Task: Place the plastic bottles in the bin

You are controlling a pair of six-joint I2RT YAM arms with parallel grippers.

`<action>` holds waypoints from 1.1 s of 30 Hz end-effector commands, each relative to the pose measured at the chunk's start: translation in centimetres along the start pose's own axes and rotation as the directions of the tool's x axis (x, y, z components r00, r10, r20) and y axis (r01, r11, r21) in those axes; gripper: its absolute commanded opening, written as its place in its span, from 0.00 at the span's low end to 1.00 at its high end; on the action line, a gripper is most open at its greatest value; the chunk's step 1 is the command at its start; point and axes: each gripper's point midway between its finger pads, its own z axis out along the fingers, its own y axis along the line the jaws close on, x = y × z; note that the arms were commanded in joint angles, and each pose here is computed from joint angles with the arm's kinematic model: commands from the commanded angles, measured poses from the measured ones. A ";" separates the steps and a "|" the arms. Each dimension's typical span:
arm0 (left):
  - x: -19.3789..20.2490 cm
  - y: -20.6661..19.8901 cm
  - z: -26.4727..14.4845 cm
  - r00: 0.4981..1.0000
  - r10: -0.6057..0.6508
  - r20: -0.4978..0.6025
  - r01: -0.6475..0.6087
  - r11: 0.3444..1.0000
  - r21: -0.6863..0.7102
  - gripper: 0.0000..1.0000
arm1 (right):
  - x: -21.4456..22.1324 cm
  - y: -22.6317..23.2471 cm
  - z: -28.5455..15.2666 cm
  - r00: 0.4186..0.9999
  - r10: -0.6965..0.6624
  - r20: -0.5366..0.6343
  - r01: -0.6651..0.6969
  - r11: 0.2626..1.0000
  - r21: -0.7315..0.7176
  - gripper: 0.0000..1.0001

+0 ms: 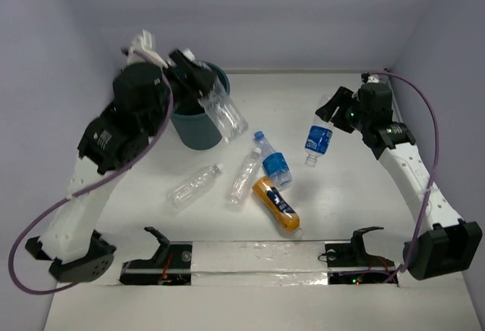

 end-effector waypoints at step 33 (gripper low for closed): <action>-3.6 12.5 4.6 0.968 0.248 0.024 -0.233 0.934 -0.270 0.67 | -9.0 35.6 2.3 0.981 0.127 0.147 -0.007 0.777 -0.629 0.56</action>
